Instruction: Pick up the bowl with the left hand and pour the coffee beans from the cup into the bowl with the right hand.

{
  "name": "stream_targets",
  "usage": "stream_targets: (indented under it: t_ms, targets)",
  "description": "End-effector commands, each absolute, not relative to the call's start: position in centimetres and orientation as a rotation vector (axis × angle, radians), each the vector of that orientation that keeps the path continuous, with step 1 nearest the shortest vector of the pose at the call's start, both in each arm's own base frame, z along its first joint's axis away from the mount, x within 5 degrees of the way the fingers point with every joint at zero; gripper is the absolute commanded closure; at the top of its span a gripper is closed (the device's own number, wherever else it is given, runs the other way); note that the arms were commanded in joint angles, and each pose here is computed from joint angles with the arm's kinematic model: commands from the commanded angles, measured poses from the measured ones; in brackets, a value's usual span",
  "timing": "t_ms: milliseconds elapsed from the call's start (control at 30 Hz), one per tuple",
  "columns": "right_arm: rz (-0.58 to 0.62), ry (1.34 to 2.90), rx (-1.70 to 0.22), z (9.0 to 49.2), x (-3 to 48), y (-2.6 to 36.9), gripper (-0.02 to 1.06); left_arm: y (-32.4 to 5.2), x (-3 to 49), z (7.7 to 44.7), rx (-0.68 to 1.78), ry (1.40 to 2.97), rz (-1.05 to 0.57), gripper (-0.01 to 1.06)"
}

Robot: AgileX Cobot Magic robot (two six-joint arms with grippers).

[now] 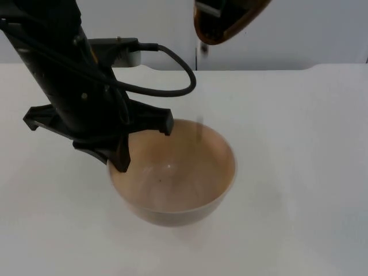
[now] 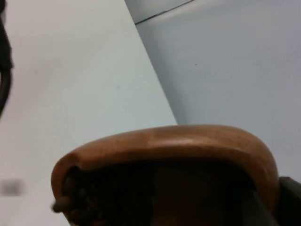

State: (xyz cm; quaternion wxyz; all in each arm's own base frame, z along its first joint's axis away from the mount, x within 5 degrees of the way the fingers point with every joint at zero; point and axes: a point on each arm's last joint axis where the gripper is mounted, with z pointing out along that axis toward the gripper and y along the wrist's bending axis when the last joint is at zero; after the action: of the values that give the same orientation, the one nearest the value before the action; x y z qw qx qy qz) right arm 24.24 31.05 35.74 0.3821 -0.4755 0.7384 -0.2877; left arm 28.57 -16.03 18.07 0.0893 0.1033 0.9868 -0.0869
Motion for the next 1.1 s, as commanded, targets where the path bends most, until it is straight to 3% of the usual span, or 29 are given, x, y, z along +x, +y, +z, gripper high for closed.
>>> stream_targets:
  t_ms: [0, 1067]
  targets:
    - [-0.762, 1.835, -1.234, 36.0, 23.8, 31.3, 1.05, -16.1, 28.5, 18.1, 0.284, 2.931, -0.276, 1.05]
    - [-0.95, 1.567, -1.366, 34.5, 21.7, 34.8, 1.05, -16.3, 28.5, 18.1, 0.264, 2.935, -0.299, 1.05]
